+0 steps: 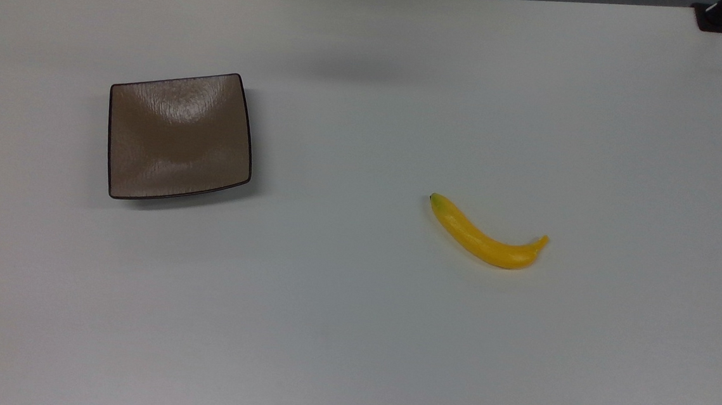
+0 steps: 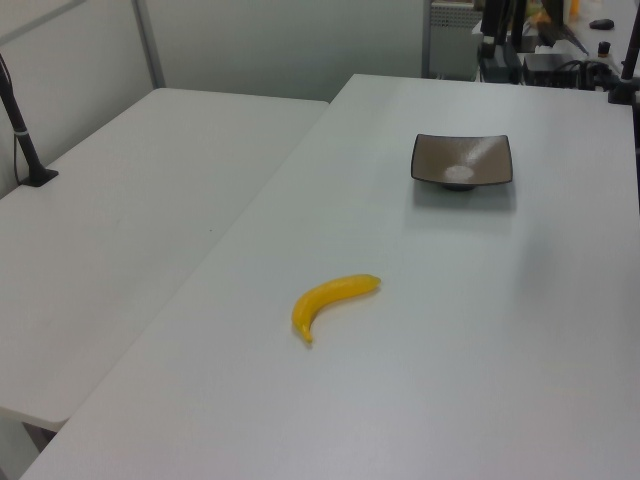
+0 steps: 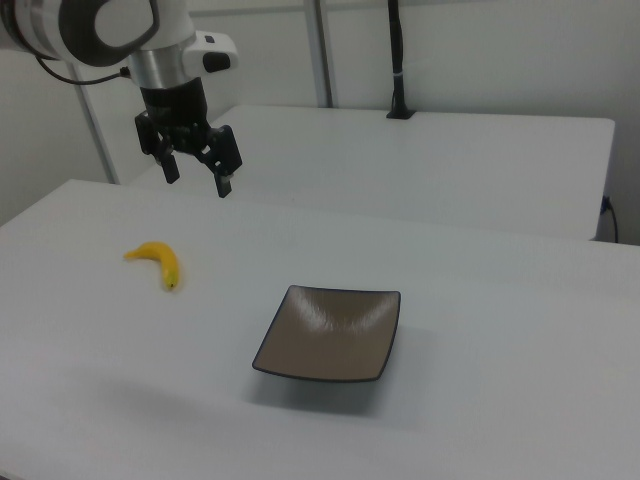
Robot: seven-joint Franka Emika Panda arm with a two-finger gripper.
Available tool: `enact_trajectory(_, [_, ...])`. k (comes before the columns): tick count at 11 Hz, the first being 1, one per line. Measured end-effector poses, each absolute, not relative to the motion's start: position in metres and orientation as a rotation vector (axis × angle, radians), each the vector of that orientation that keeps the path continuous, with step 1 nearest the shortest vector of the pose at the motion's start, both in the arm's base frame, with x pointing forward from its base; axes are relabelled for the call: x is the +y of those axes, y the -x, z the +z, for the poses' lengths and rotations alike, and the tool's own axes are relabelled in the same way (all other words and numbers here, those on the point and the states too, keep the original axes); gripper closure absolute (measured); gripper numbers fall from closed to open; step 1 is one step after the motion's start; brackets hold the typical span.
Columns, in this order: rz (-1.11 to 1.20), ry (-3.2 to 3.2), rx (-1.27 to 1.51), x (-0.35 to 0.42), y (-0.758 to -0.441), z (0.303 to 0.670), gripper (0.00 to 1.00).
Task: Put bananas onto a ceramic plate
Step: 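Move the open gripper over the yellow banana's stem end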
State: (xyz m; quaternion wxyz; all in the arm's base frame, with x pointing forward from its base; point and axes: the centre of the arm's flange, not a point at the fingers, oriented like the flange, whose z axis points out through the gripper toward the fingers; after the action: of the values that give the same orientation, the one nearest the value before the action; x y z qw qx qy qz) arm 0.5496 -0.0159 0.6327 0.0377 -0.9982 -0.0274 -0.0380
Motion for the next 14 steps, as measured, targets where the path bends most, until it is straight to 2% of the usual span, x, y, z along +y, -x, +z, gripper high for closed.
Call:
enact_trajectory(9, [-0.111,3.057,-0.157,0.015,-0.552,0.63,0.0])
enact_trajectory(11, [-0.093,3.045,-0.235,0.05,-0.553,0.625,0.0])
enact_trajectory(14, [-0.067,3.027,-0.186,0.126,-0.561,0.605,0.0])
